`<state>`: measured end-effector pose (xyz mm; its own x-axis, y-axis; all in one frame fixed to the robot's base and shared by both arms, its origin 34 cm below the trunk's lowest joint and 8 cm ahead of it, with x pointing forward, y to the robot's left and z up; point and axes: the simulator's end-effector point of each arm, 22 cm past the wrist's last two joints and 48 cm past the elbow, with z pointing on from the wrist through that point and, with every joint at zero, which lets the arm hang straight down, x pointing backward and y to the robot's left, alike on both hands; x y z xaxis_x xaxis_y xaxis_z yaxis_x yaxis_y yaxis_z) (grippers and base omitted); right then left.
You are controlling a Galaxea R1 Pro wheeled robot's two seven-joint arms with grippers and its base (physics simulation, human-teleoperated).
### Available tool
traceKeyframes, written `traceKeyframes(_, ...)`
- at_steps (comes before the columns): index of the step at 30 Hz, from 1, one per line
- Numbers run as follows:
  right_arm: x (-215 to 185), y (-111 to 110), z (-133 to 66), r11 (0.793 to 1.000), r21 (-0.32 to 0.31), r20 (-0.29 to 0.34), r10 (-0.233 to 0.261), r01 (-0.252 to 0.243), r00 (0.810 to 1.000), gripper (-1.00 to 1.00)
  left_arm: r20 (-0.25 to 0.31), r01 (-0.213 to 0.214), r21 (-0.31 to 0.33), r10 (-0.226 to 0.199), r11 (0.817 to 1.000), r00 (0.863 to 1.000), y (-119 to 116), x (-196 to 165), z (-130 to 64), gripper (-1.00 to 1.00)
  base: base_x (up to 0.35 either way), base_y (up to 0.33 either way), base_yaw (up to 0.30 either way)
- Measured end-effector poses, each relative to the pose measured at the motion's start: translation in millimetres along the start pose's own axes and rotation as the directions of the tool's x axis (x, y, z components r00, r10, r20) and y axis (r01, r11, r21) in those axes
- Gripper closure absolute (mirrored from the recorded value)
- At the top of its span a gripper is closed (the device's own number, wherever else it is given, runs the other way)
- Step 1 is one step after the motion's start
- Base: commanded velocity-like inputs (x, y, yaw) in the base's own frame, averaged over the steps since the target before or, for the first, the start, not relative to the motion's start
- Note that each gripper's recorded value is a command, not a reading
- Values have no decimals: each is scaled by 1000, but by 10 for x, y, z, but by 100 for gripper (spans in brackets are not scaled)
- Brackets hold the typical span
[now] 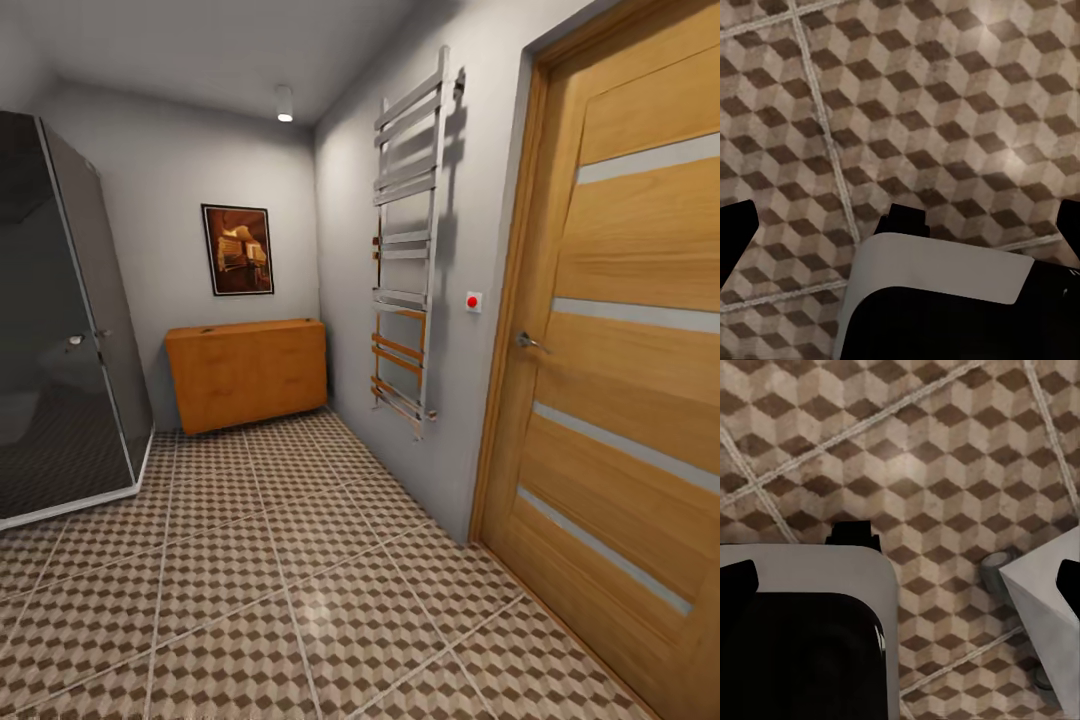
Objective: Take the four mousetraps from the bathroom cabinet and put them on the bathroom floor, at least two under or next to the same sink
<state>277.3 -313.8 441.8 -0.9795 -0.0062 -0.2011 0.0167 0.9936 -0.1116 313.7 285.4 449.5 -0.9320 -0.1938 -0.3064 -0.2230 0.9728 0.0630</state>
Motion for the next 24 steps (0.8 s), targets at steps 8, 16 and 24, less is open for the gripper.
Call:
traceKeyframes(8,0,0,0,1000,0,0,0,0,1000,-100,0,0,0,0,1000,1000,0,0,0,-100,0,0,278)
traceKeyframes(16,0,0,0,1000,0,0,0,0,1000,-100,-1,0,0,0,1000,1000,-3,4,0,-100,0,0,278)
traceKeyframes(24,0,0,0,1000,0,0,0,0,1000,-100,-2,0,0,0,1000,1000,-1,3,0,-100,0,0,278)
